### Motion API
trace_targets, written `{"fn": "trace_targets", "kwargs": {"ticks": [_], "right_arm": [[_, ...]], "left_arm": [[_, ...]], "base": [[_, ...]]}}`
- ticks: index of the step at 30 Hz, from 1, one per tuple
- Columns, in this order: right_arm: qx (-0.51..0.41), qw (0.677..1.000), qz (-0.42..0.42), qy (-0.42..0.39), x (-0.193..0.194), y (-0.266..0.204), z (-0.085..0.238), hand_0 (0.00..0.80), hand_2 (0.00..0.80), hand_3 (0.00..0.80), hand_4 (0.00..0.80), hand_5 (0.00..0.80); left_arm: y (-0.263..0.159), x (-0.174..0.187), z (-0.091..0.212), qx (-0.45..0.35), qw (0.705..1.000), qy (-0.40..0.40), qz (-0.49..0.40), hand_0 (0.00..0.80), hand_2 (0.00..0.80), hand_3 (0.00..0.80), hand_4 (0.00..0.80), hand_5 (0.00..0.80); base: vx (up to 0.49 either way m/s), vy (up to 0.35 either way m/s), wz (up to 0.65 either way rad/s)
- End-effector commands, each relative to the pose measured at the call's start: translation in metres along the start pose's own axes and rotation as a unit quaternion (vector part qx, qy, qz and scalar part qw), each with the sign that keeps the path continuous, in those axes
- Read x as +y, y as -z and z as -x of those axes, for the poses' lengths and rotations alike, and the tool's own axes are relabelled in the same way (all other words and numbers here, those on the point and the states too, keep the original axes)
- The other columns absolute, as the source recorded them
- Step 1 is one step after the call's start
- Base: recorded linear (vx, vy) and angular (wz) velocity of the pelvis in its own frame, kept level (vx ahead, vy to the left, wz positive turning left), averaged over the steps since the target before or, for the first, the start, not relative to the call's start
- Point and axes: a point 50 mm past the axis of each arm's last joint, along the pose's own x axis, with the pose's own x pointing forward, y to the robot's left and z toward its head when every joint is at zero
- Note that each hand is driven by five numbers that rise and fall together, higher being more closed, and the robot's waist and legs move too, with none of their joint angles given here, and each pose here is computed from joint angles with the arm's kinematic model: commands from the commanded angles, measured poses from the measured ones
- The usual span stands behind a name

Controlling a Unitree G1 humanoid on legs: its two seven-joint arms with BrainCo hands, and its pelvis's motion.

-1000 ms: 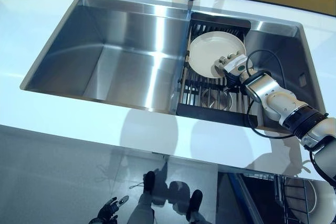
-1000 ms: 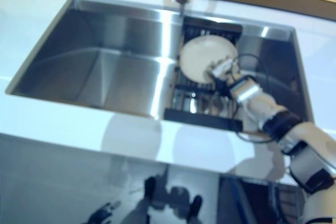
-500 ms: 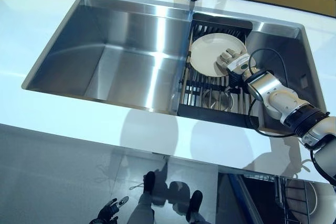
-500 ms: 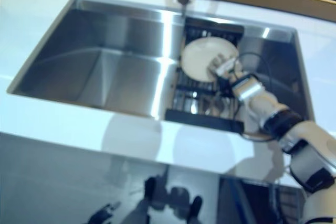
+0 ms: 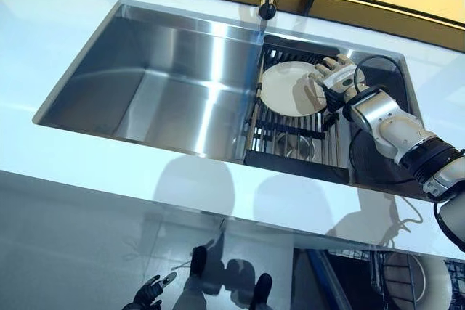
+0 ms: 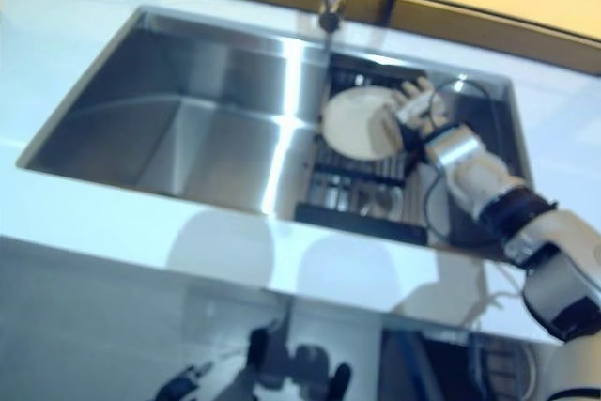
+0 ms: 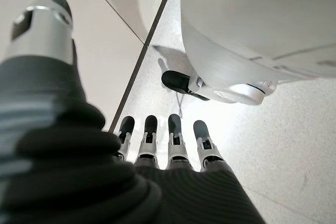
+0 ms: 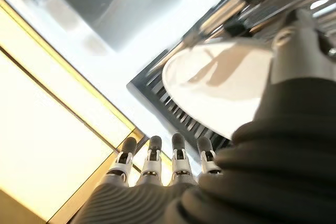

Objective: Take plates into dishwasher

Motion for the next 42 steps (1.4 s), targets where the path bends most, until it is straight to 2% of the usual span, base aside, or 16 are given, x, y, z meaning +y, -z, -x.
{"fn": "trace_targets", "kwargs": {"ticks": [1,31,38,42], "right_arm": [[0.057,0.997,0.038,0.039,-0.036,0.042,0.001,0.0,0.0,0.0,0.0,0.0],[0.027,0.999,-0.006,0.022,-0.036,0.018,0.0,0.0,0.0,0.0,0.0,0.0],[0.031,0.999,-0.012,0.012,-0.029,0.018,0.0,0.0,0.0,0.0,0.0,0.0],[0.036,0.999,-0.013,0.007,-0.027,0.019,0.001,0.0,0.0,0.0,0.0,0.0]], "left_arm": [[0.007,0.009,0.002,0.015,1.0,-0.017,-0.018,0.0,0.0,0.0,0.0,0.0],[-0.003,0.005,-0.002,-0.003,1.0,-0.022,0.001,0.0,0.0,0.0,0.0,0.0],[-0.014,0.008,-0.001,-0.044,0.99,-0.049,0.123,0.0,0.0,0.0,0.0,0.0],[-0.019,0.01,-0.001,-0.06,0.985,-0.056,0.152,0.0,0.0,0.0,0.0,0.0]], "base": [[0.0,0.0,0.0],[0.002,0.0,0.0],[0.0,0.0,0.0],[0.0,0.0,0.0]]}}
